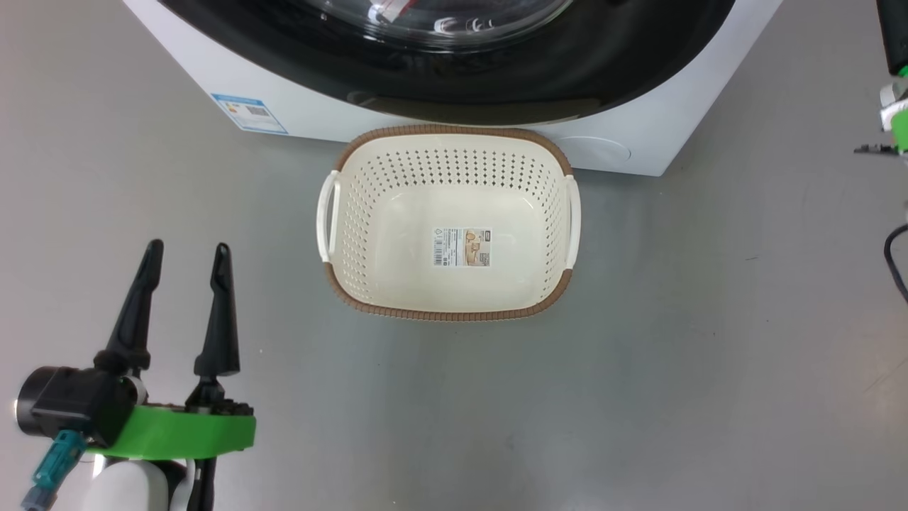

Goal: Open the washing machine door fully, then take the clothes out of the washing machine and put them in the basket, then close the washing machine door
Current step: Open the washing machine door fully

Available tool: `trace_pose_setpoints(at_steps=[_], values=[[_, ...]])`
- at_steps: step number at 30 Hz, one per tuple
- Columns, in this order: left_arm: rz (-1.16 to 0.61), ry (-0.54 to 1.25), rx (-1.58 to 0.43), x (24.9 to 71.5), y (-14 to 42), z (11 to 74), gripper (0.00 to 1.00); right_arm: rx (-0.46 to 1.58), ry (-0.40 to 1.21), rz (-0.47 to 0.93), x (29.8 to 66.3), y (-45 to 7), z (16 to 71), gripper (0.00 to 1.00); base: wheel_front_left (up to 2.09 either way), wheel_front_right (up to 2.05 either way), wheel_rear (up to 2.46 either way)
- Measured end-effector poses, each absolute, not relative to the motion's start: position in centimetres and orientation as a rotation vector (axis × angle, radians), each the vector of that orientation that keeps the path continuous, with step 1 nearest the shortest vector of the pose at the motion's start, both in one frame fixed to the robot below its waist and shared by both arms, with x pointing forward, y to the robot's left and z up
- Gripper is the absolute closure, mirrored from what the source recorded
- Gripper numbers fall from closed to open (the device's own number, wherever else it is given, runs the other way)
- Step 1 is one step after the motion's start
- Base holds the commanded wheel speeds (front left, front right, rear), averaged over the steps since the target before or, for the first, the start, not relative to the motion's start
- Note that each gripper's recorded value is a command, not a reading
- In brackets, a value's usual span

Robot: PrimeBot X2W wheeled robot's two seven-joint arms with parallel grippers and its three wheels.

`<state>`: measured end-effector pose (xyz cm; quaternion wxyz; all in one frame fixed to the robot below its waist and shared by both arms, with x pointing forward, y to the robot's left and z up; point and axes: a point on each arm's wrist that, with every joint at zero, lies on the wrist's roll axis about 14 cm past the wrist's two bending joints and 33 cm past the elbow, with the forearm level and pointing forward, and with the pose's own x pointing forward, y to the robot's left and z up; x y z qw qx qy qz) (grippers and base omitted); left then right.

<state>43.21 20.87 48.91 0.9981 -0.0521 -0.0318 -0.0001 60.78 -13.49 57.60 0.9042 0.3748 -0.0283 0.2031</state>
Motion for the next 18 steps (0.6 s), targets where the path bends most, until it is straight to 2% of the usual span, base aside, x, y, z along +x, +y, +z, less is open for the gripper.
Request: trace_pose_setpoints(at_steps=[18], values=[[0.026,-0.040,-0.101,43.6,21.6,47.9,0.00,0.948,0.163,0.538,64.3,-10.4,57.6,1.00,0.00,0.00,0.00]])
